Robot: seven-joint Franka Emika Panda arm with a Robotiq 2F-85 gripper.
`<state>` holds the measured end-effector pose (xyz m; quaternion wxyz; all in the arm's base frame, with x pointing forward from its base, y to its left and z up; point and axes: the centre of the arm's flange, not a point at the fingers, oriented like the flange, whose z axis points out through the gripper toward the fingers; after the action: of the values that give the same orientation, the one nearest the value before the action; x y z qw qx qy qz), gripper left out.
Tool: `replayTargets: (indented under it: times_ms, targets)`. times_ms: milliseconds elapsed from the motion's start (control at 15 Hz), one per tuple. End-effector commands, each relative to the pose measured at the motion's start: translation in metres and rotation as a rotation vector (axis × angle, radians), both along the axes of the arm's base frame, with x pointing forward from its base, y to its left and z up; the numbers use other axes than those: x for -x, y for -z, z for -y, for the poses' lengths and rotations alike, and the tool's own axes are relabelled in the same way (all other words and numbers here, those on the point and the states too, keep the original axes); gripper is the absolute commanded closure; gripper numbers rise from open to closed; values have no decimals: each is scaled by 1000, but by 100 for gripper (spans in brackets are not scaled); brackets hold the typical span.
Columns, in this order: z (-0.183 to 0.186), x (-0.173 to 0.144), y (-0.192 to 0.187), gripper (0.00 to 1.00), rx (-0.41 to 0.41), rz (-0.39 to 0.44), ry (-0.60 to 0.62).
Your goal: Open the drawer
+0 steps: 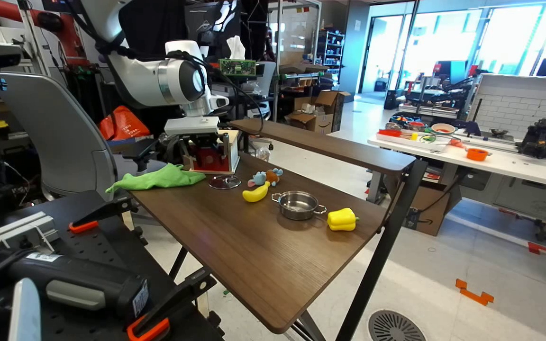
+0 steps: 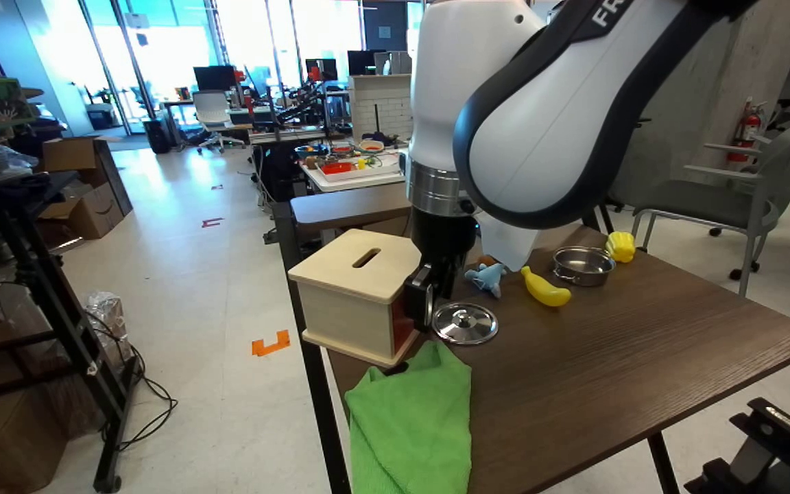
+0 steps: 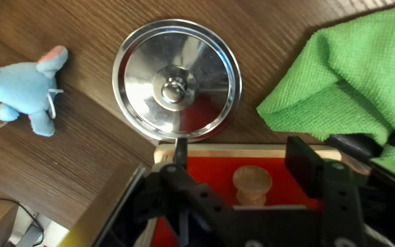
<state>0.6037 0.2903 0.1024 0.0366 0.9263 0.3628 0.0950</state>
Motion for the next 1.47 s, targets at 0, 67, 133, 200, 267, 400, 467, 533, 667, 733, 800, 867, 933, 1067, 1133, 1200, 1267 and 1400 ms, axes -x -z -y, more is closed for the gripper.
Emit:
replayTargets:
  times_ms: [0, 67, 133, 200, 267, 400, 467, 533, 667, 733, 800, 867, 933, 1067, 1133, 1200, 1267, 1400]
  targets:
    - [-10, -1, -2, 44, -18, 20, -13]
    - [-11, -2, -2, 39, -19, 22, -14]
    - [-12, -2, -2, 40, -18, 21, -15]
    - [-13, -3, -2, 47, -18, 22, -16]
    - [-14, -3, -2, 55, -17, 24, -16]
    - [-15, -4, -4, 70, -17, 28, -16]
    - [-15, -4, -4, 79, -16, 30, -16]
    - [-15, -4, -4, 86, -15, 31, -16]
    - [-15, -4, -3, 96, -14, 30, -16]
    - [-15, -4, -4, 93, -14, 29, -16]
    - [-14, -2, -4, 93, -12, 30, -17]
    - [-13, 0, -4, 93, -9, 30, -17]
    - [-12, 1, -5, 93, -6, 26, -17]
    - [-10, 4, -6, 93, -2, 24, -15]
    - [-9, 6, -6, 93, 0, 27, -12]
    - [-8, 7, -7, 93, 3, 26, -11]
    - [-8, 8, -7, 93, 5, 25, -10]
    - [-6, 11, -7, 93, 6, 23, -10]
